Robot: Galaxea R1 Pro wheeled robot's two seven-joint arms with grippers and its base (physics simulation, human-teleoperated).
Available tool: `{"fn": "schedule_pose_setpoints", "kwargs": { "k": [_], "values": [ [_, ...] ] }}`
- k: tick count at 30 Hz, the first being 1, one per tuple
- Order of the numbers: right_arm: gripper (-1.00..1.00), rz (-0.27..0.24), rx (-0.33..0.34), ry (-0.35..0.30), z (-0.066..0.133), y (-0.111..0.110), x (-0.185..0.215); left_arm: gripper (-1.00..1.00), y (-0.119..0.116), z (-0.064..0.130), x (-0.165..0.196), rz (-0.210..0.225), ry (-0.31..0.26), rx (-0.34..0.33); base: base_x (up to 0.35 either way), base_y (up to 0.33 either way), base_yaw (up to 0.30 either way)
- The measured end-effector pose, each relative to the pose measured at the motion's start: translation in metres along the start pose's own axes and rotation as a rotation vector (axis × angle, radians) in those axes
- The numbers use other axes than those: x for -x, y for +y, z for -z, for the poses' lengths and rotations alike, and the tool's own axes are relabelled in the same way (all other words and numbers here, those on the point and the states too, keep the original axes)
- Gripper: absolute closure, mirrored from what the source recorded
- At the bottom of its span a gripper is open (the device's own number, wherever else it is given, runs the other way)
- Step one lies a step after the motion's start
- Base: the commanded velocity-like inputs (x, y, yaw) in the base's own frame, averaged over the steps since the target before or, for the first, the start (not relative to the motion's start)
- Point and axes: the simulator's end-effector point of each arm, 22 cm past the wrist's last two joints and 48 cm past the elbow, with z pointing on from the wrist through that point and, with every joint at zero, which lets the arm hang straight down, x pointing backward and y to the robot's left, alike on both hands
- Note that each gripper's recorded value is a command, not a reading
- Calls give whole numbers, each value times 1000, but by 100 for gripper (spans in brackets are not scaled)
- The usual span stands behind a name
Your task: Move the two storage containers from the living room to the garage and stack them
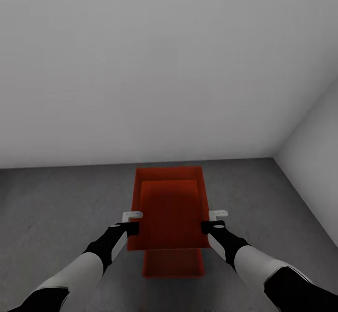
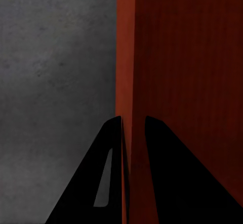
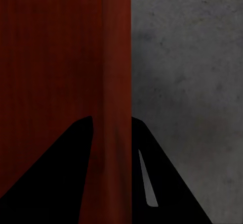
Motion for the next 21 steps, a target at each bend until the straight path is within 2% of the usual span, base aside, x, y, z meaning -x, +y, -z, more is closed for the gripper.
{"fn": "schedule_pose_setpoints", "kwargs": {
  "k": [21],
  "values": [
    [100, 5, 1, 33, -10, 2, -18, 100, 1, -11, -18, 2, 32, 1, 0, 0, 0]
  ]
}}
